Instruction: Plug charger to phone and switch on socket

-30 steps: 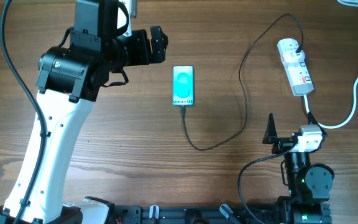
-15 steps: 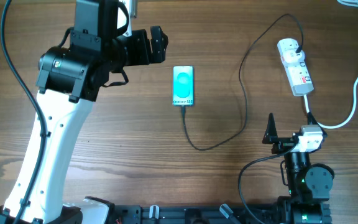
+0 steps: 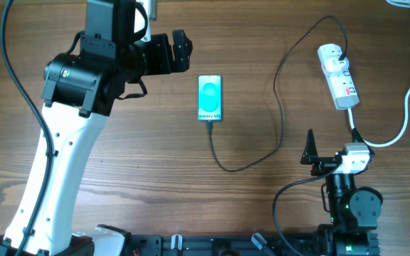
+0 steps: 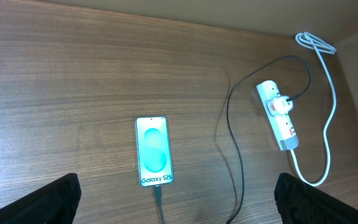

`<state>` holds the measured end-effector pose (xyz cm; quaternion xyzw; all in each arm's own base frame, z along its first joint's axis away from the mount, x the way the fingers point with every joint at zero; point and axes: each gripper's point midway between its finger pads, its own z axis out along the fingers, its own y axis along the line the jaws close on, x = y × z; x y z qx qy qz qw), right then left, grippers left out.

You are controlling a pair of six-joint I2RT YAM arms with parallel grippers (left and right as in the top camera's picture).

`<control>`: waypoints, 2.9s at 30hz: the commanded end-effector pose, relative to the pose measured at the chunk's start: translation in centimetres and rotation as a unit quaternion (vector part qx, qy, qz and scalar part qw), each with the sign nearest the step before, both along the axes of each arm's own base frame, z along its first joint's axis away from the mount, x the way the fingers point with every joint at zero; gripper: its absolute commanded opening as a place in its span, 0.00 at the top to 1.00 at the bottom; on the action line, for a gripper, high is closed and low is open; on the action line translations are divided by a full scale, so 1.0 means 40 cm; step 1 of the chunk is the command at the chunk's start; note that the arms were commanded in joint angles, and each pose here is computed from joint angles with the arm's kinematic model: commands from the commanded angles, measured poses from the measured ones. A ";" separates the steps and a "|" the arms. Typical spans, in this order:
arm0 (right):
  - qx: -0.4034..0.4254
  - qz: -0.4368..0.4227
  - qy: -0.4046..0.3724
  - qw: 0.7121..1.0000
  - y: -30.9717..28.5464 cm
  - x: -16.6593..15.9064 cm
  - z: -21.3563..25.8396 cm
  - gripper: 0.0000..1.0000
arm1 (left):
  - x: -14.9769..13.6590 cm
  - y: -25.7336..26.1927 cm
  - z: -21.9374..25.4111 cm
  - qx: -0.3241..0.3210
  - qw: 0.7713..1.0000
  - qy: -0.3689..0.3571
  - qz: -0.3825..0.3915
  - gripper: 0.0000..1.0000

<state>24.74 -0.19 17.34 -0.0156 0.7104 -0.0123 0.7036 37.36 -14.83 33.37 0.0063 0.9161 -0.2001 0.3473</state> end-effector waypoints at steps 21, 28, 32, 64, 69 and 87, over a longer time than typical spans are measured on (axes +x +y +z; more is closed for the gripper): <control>-0.007 -0.009 -0.007 1.000 -0.009 -0.002 0.007 0.00 | -0.078 0.050 -0.087 0.033 0.999 0.038 0.017 0.00; -0.007 -0.009 -0.007 1.000 -0.009 -0.002 0.007 0.00 | -0.146 0.152 -0.182 0.019 0.998 -0.002 0.065 0.00; -0.007 -0.009 -0.007 1.000 -0.009 -0.002 0.007 0.00 | -0.236 0.241 -0.196 0.012 0.993 -0.028 0.114 0.00; -0.007 -0.009 -0.007 1.000 -0.009 -0.002 0.007 0.00 | -0.331 0.321 -0.324 0.005 0.900 -0.418 0.127 0.00; -0.006 -0.009 -0.007 1.000 -0.009 -0.002 0.007 0.00 | -0.325 0.338 -0.326 0.010 0.888 -0.438 0.139 0.00; -0.006 -0.009 -0.007 1.000 -0.009 -0.002 0.007 0.00 | -0.321 0.418 -0.444 0.121 0.907 -0.358 0.189 0.00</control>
